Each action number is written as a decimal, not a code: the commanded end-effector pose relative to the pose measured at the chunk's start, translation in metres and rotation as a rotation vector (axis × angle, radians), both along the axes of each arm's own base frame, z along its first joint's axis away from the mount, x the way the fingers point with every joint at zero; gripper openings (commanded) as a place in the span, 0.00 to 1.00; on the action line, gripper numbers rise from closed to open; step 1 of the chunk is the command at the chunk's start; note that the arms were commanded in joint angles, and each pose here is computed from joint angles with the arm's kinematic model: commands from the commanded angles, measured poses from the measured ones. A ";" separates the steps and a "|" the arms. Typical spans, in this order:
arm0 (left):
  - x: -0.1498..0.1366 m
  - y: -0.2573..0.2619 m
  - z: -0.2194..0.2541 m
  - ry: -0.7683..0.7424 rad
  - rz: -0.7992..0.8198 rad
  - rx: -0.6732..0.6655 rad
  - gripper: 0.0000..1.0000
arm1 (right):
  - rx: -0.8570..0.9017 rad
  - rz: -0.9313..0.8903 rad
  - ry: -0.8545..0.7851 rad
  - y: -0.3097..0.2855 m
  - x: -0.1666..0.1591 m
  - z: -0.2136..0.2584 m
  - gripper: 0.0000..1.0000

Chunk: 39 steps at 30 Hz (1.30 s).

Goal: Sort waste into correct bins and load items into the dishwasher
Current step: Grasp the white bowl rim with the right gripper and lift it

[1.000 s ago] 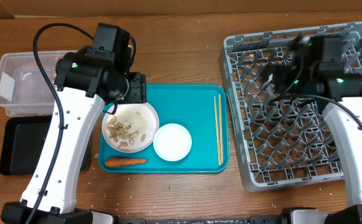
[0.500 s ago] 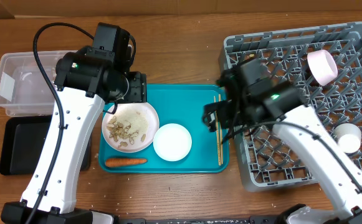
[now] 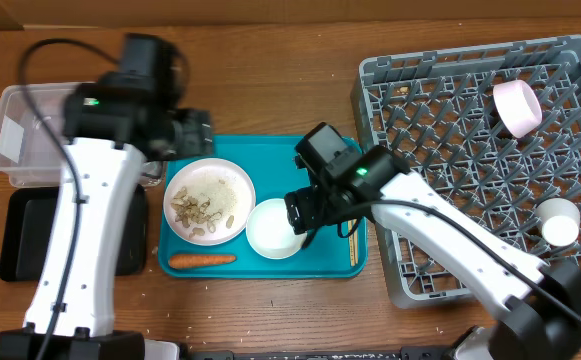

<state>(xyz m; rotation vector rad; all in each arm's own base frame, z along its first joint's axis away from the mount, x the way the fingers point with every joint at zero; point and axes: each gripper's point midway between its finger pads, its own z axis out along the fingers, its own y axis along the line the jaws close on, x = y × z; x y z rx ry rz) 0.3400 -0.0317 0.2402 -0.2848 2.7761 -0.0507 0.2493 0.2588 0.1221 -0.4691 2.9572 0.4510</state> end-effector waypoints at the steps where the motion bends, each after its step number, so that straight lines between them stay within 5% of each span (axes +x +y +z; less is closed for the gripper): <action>1: 0.002 0.033 0.004 -0.010 0.132 -0.056 0.88 | -0.068 -0.080 0.046 -0.004 0.005 -0.026 0.80; 6: -0.003 0.058 0.003 0.006 0.211 -0.086 0.89 | -0.106 -0.074 0.123 -0.001 0.001 -0.055 0.70; 11: -0.006 0.061 0.002 0.015 0.219 -0.087 0.89 | -0.132 -0.090 0.155 -0.001 0.001 -0.071 0.50; 16: -0.007 0.060 0.001 0.020 0.219 -0.088 0.89 | -0.100 -0.085 0.172 0.006 0.001 -0.075 0.49; 20: -0.007 0.060 0.001 0.021 0.219 -0.088 0.89 | -0.117 -0.091 0.189 0.006 -0.001 -0.083 0.35; 25: -0.006 0.061 0.001 0.019 0.219 -0.087 0.89 | -0.139 -0.116 0.220 0.004 -0.004 -0.093 0.30; 30: -0.007 0.061 0.001 0.020 0.219 -0.087 0.89 | -0.134 -0.115 0.212 0.005 -0.002 -0.093 0.04; 39: -0.008 0.060 0.001 0.024 0.218 -0.088 0.89 | -0.252 -0.157 0.037 -0.023 0.031 -0.049 0.04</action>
